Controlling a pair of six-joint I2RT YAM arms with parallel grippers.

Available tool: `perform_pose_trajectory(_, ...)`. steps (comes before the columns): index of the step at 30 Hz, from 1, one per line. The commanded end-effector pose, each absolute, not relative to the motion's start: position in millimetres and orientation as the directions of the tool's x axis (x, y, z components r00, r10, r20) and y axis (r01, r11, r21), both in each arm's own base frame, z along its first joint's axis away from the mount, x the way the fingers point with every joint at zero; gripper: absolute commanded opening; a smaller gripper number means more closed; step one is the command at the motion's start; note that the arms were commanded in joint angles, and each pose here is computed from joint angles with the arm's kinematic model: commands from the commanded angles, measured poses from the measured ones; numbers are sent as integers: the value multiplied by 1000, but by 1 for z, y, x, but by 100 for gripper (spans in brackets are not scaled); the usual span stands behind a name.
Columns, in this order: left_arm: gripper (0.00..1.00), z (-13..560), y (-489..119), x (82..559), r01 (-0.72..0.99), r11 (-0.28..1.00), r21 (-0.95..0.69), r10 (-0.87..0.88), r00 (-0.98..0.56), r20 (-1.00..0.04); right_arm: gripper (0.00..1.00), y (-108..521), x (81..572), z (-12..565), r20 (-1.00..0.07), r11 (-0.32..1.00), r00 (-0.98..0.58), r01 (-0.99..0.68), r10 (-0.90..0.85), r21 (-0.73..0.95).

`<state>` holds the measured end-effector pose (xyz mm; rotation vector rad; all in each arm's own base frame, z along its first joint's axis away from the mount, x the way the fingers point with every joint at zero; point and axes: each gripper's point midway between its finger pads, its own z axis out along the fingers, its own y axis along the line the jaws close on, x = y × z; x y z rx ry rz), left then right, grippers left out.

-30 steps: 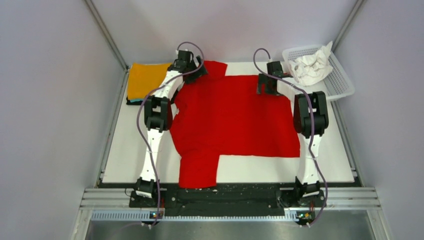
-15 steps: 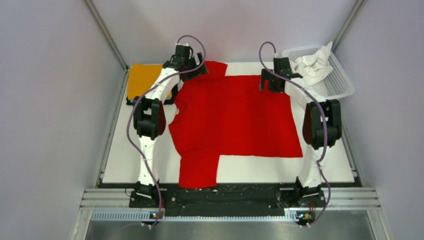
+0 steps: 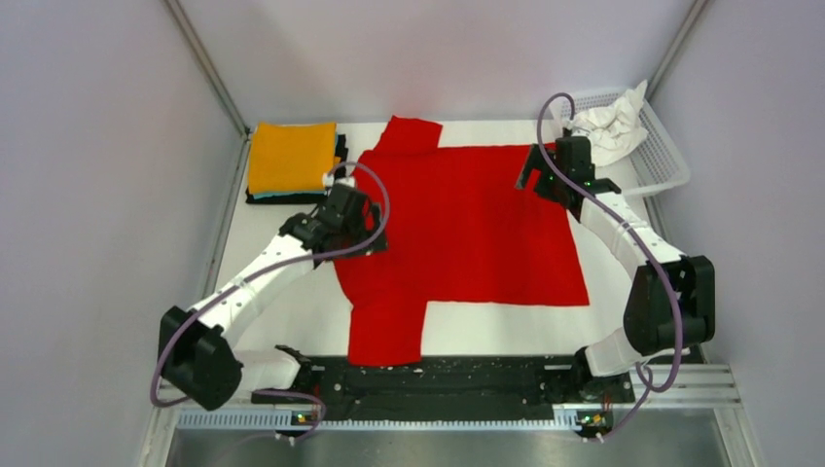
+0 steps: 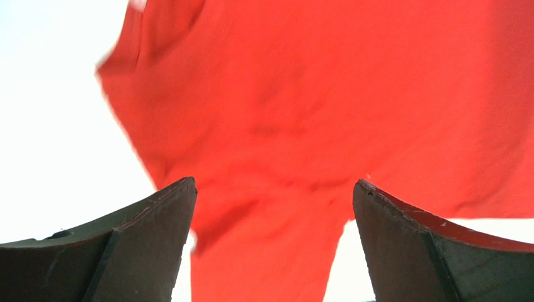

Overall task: Fold and stack the t-shirts
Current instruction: Flatten out the tshirt, then grab the side of the flattened tshirt closest away from the robot with both arms

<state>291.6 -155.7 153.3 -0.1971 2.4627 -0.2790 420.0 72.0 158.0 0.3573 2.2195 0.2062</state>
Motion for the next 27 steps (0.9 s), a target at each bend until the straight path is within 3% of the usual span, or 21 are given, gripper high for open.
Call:
perform_pose_trajectory(1, 99, 119, -130, 205, -208, 965, -161, -259, -861, -439, 99, 76, 427, 179, -760, 919, -519, 191, 392, 344)
perform_pose_trajectory(8, 94, 68, -145, 110, -207, 968, -144, -233, -953, -195, 99, 82, 421, 165, -723, 912, -559, 191, 406, 363)
perform_pose_trajectory(23, 61, 6, -149, 80, -207, 965, -159, -229, -964, -133, 99, 40, 367, 158, -755, 899, -504, 345, 420, 270)
perform_pose_trajectory(27, 51, 3, -147, 87, -209, 968, -139, -232, -958, -170, 99, 31, 345, 153, -758, 889, -489, 373, 431, 264)
